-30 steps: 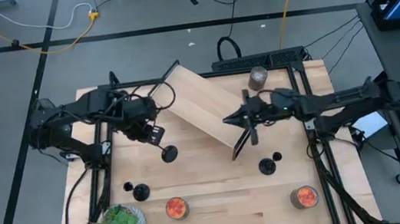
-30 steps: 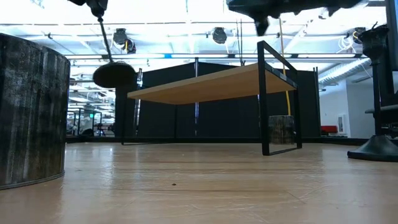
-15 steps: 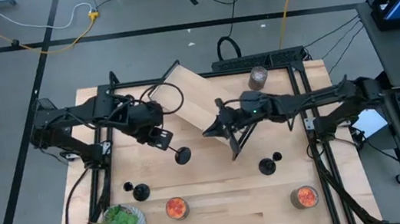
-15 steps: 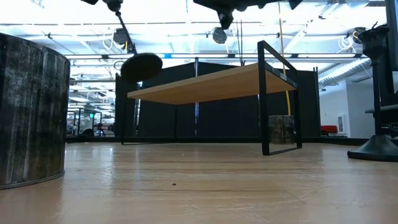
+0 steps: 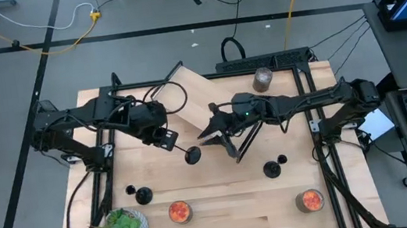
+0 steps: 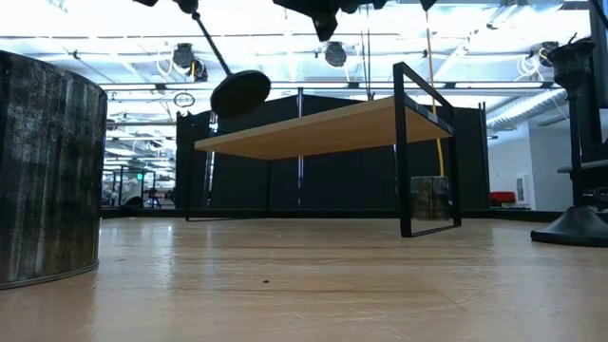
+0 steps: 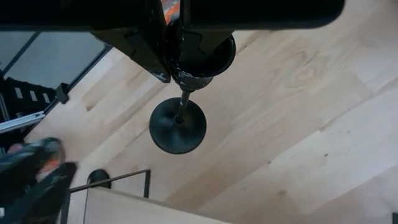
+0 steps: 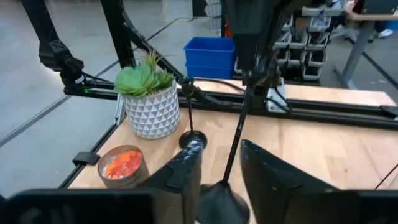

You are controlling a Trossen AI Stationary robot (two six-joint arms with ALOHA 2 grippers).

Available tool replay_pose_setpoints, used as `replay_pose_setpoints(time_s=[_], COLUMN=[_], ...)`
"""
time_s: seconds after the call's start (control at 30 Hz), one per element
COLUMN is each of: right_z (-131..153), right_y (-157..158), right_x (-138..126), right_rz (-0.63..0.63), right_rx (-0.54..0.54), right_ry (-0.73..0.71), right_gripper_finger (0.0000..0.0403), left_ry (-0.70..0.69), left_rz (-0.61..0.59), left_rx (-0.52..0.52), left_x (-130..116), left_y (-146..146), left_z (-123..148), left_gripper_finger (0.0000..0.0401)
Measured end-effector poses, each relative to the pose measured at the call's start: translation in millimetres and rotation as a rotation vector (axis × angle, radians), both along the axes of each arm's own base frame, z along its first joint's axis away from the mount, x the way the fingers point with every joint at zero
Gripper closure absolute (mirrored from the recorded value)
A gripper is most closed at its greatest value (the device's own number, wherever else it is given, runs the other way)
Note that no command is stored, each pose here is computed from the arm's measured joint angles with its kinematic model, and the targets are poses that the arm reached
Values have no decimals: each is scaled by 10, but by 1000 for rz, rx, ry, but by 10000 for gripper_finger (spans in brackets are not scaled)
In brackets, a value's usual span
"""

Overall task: Pick & Place candle stick holders
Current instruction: Put the top left black candle holder on the shelf

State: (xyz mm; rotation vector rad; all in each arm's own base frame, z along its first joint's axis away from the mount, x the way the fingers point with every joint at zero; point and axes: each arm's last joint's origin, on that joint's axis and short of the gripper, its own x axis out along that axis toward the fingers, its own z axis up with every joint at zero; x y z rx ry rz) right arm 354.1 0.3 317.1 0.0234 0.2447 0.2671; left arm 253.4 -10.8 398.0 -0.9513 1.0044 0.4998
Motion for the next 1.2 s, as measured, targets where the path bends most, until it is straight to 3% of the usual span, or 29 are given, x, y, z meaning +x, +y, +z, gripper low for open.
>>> replay_pose_setpoints(time_s=[0.3, 0.53, 0.87, 1.03, 1.2], right_z=[68, 67, 53, -24, 49], right_y=[-25, -59, -42, -33, -21], right_x=[16, 16, 17, 142, 296], right_rz=[-58, -88, -43, -7, 14], right_rx=[-12, -16, 37, 83, 61], right_ry=[-17, -16, 3, 56, 97], right_gripper_finger=[229, 225, 224, 224, 224], left_ry=[-104, -200, -218, -208, -156], left_rz=[-4, -39, -40, -58, -103], left_rx=[19, 7, -8, 7, 0], left_x=[85, 251, 266, 378, 496], left_y=[2, -39, -78, -85, -120], left_z=[52, 60, 120, 118, 68], left_gripper_finger=[386, 386, 386, 386, 386])
